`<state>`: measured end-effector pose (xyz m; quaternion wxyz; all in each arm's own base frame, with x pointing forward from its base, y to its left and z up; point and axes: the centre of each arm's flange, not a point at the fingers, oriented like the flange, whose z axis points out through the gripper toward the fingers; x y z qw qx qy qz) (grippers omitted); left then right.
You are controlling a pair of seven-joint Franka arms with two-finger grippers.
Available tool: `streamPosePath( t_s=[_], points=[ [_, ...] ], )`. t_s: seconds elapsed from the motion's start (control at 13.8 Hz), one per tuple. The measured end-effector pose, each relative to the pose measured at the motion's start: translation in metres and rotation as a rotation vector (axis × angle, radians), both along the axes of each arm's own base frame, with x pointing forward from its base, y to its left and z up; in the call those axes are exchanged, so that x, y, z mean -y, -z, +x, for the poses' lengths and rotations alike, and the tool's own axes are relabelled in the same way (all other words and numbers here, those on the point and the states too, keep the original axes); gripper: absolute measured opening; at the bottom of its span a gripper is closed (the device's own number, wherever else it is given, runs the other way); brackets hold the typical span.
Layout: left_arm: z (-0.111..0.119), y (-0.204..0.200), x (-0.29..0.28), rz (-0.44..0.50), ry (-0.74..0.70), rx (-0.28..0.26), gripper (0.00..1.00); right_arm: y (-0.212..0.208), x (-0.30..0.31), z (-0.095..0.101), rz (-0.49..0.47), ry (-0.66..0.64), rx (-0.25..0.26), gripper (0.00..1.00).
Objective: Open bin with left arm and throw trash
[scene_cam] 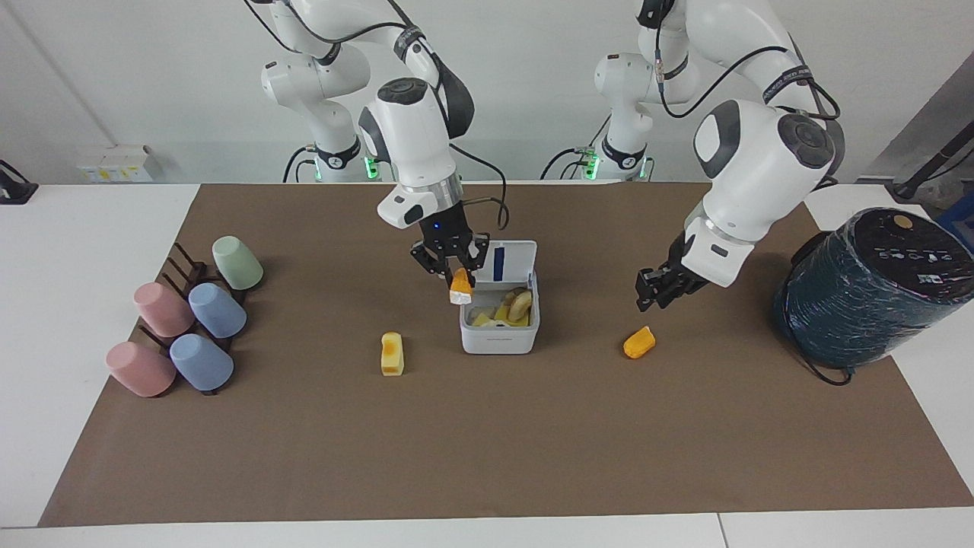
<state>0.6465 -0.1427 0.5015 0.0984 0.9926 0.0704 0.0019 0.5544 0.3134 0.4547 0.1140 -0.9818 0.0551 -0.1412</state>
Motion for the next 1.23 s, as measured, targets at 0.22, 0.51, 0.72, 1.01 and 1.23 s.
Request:
streamPosePath(
  t_s=[0.22, 0.51, 0.72, 1.01, 1.23],
  points=[
    [-0.005, 0.037, -0.011, 0.005, 0.021, 0.057, 0.81, 0.011, -0.013, 0.003, 0.008, -0.002, -0.009, 0.37],
    [-0.023, 0.087, -0.020, 0.051, 0.096, 0.073, 0.82, 0.017, -0.031, -0.006, 0.015, -0.002, -0.024, 0.53],
    [-0.030, 0.114, -0.022, 0.086, 0.122, 0.089, 0.85, 0.017, -0.030, -0.006, 0.013, 0.007, -0.030, 0.86],
    [-0.037, 0.147, -0.017, 0.095, 0.134, 0.067, 0.93, 0.015, -0.004, 0.009, -0.033, 0.033, -0.025, 0.95],
    [-0.034, 0.163, -0.015, 0.098, 0.134, 0.064, 1.00, 0.015, 0.034, 0.028, -0.071, 0.052, -0.011, 0.95]
  ],
)
